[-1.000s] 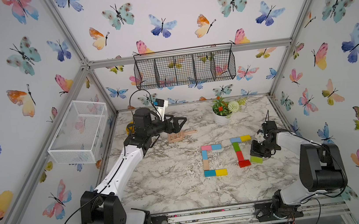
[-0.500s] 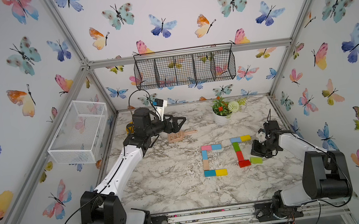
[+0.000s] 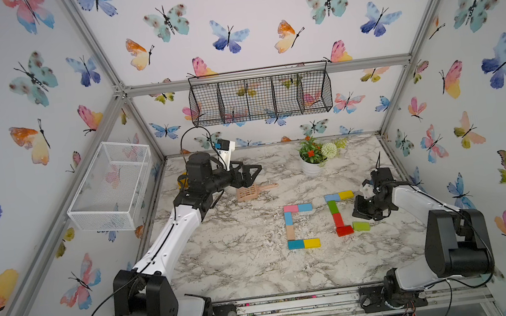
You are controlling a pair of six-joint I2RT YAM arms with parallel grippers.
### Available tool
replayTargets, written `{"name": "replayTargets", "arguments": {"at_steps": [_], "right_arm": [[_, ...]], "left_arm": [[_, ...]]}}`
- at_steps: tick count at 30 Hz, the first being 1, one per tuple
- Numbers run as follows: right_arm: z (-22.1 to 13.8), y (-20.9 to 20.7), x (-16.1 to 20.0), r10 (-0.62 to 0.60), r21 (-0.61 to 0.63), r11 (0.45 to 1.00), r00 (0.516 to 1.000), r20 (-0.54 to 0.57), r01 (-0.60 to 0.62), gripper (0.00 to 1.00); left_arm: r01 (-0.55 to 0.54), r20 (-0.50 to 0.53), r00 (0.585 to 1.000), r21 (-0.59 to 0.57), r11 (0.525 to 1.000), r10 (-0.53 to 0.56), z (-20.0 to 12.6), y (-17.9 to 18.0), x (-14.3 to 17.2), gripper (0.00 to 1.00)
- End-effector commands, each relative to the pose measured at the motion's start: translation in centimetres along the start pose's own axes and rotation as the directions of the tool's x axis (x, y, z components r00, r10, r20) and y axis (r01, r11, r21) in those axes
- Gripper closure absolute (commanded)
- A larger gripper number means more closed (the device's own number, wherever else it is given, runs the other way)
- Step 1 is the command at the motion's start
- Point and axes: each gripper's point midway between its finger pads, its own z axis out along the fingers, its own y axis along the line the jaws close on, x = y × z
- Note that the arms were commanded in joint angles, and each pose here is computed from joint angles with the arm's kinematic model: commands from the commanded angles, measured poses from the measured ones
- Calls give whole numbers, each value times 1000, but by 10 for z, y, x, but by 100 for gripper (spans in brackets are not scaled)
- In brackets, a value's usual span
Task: Assemble the letter c with building blocks
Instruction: Assemble the building block at the center of the board.
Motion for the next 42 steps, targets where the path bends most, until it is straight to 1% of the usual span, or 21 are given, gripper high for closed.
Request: {"name": "replayTargets", "arguments": {"at_steps": [1,10,19,28,42], "right_arm": [[2,-2,3,-19,-4,1000,1000,-16,19,97],[-1,1,3,-34,-13,999,999,-12,34,97],[6,1,6,-33,-32,999,999,-29,32,96],[13,-10,6,-23,20,1000,999,-40,23,95],[24,-14,12,-22,19,1000,997,-71,24,95]], "left_arm": [[-33,33,999,25,999,32,-9,-10,-9,2],[-23,28,999,35,999,22,-8,-11,-8,2],[-24,30,999,36,999,23,-8,-11,-9,2],[-28,31,999,36,999,27,-8,-11,-8,2],[-29,33,999,38,999,27,-9,-12,-9,2]]}}
